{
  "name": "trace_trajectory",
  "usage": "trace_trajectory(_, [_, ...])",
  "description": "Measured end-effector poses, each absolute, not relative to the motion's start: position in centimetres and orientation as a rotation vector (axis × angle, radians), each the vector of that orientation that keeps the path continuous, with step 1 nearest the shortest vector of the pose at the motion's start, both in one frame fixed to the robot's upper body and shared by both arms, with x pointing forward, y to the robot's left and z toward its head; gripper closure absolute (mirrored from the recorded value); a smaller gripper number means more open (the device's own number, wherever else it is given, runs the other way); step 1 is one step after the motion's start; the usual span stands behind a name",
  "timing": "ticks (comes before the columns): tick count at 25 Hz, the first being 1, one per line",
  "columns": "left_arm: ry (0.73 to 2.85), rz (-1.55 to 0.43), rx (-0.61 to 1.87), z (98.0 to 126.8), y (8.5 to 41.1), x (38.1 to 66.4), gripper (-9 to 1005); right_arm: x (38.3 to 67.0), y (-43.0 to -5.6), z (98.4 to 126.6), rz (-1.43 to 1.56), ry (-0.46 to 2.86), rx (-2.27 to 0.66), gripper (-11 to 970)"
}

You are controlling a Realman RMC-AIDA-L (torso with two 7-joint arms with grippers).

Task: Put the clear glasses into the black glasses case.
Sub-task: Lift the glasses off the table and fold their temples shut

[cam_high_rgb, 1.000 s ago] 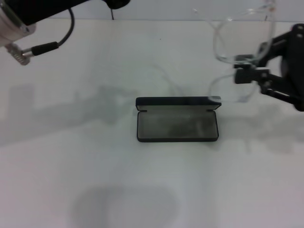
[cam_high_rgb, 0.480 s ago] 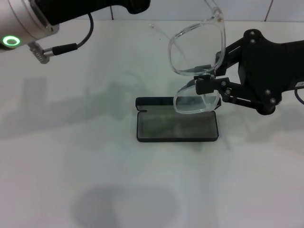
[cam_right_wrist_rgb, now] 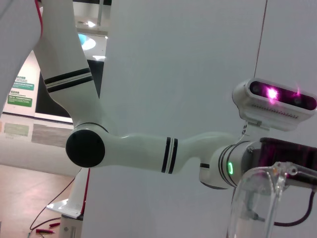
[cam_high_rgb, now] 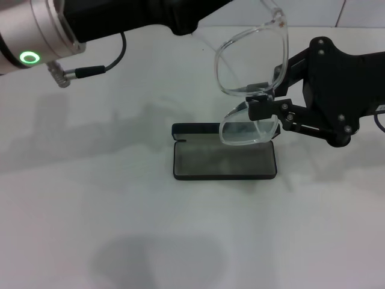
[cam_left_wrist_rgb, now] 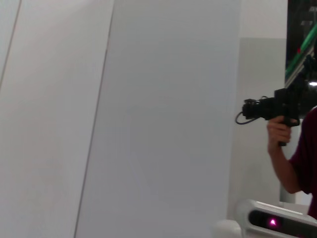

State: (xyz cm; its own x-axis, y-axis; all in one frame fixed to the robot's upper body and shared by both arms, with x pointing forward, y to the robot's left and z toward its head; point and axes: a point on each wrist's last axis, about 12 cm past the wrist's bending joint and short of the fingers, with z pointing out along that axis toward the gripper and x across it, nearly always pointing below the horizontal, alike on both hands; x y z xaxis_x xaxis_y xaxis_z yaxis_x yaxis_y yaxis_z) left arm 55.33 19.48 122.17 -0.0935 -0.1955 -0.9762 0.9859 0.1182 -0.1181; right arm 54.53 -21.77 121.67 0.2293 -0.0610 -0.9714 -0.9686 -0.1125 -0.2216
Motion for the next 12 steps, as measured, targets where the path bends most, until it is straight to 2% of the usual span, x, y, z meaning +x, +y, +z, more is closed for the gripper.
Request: trace_trajectory(12, [1.189, -1.309, 0.993, 122.29, 20.21, 54.64, 884, 54.54, -21.79, 121.73, 1.075, 1.036, -1.438, 846])
